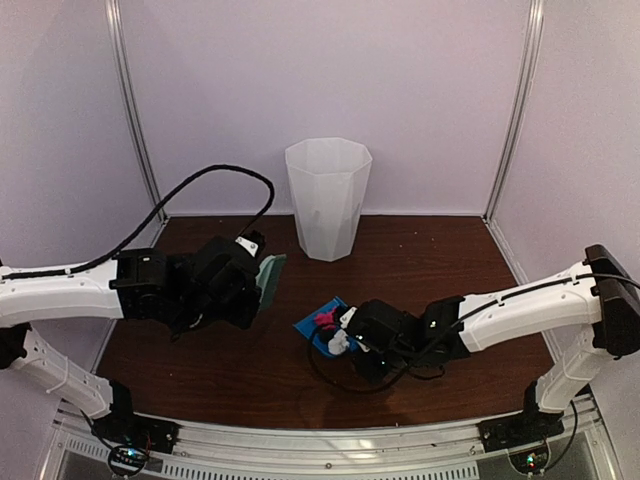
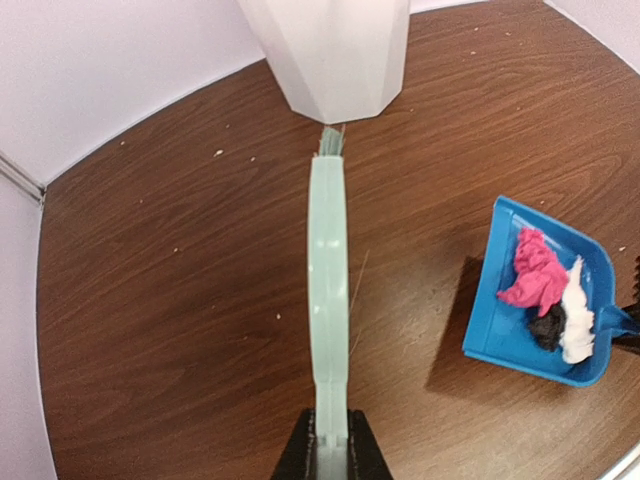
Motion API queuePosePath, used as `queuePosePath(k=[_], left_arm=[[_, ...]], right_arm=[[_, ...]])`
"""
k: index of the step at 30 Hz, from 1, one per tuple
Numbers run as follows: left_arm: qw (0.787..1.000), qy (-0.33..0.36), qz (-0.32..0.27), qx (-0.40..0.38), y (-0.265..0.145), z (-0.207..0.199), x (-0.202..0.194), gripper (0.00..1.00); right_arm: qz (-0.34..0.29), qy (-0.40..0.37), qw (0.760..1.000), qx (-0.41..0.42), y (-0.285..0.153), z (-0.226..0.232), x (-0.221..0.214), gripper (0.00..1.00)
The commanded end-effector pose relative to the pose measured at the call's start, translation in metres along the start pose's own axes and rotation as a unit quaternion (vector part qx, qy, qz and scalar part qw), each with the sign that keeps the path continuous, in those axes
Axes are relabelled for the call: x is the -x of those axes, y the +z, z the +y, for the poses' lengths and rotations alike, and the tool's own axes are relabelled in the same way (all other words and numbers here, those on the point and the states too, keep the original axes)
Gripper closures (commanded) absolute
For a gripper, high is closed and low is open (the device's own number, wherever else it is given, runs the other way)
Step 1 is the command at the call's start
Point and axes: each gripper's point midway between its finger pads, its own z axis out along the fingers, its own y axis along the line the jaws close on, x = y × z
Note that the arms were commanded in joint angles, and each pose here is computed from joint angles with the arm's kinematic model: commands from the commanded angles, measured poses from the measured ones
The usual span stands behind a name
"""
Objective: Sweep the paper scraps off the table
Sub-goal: Dump the paper scraps into the trash bin.
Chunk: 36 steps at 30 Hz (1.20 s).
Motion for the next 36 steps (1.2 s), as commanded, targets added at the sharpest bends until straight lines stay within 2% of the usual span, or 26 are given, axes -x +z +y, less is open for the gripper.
queuePosePath(k=[1, 14, 24, 36], left_arm=[[0.999, -0.035, -0.003, 0.037, -0.009, 0.029, -0.018, 1.0], [0.994, -0.08, 0.012, 0.068, -0.01, 0.061, -0.064, 1.0], [0.992, -0.1, 0.009, 0.082, -0.003, 0.074, -0.068, 1.0], [0.994, -0.098, -0.01, 0.048, 0.005, 0.068, -0.068, 1.0]], right_arm=[[-0.022, 0.014, 1.0, -0.017, -0.018, -0.008, 0.023, 1.0], [-0.036, 0.028, 0.999, -0.023, -0.047, -0.015, 0.082, 1.0], [-0.067, 0.034, 0.997, -0.02, -0.069, -0.014, 0.145, 1.0], [-0.113, 0.039, 0.993, -0.013, -0.096, -0.02, 0.222, 1.0]])
